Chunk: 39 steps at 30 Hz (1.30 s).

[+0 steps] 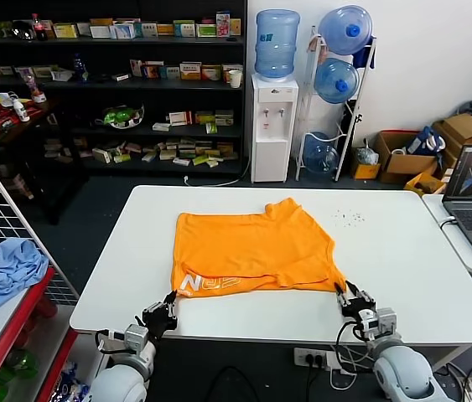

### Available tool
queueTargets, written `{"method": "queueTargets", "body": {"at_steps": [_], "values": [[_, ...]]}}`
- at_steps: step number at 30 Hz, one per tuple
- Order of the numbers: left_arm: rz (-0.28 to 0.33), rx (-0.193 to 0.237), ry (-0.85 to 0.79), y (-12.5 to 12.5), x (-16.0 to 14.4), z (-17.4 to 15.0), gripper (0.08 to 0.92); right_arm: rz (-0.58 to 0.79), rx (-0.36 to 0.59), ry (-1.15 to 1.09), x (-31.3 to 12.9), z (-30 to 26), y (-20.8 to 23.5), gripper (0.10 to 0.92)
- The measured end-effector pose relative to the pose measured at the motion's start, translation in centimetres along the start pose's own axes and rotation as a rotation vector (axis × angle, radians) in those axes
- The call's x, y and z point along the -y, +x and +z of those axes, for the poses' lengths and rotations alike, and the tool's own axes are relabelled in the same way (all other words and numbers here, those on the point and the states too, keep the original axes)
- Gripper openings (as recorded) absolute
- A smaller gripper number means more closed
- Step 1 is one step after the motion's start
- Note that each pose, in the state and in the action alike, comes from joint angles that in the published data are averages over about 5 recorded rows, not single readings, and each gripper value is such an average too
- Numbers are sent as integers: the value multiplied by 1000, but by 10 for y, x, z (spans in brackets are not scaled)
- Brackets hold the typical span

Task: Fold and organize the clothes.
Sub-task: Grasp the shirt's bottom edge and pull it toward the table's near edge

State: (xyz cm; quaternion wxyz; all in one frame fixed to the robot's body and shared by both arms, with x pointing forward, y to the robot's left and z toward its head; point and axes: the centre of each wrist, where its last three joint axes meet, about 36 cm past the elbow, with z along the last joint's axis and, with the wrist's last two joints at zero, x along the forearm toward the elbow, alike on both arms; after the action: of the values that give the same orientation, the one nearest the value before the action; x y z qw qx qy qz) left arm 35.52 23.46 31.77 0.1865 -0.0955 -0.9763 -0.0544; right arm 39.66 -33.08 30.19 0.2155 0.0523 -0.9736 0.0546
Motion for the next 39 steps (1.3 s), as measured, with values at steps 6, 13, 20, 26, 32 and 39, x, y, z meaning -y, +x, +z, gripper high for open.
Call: {"method": "queueTargets", "body": {"at_steps": [6, 13, 20, 26, 32, 39], "values": [[2, -2, 2, 7, -1, -1, 89, 6, -8, 23, 2, 0, 4, 134], [11, -4, -6, 19, -3, -4, 89, 24, -16, 65, 9, -8, 23, 129], [34, -22, -22, 41, 1, 1, 89, 34, -39, 104, 12, -16, 53, 129], [50, -51, -27, 58, 8, 9, 94, 33, -77, 124, 9, -20, 80, 132], [44, -52, -32, 64, 11, 5, 224, 35, -121, 132, 9, -26, 99, 255], [37, -45, -45, 65, 5, -11, 432, 50, -154, 105, 10, -45, 113, 463]]}}
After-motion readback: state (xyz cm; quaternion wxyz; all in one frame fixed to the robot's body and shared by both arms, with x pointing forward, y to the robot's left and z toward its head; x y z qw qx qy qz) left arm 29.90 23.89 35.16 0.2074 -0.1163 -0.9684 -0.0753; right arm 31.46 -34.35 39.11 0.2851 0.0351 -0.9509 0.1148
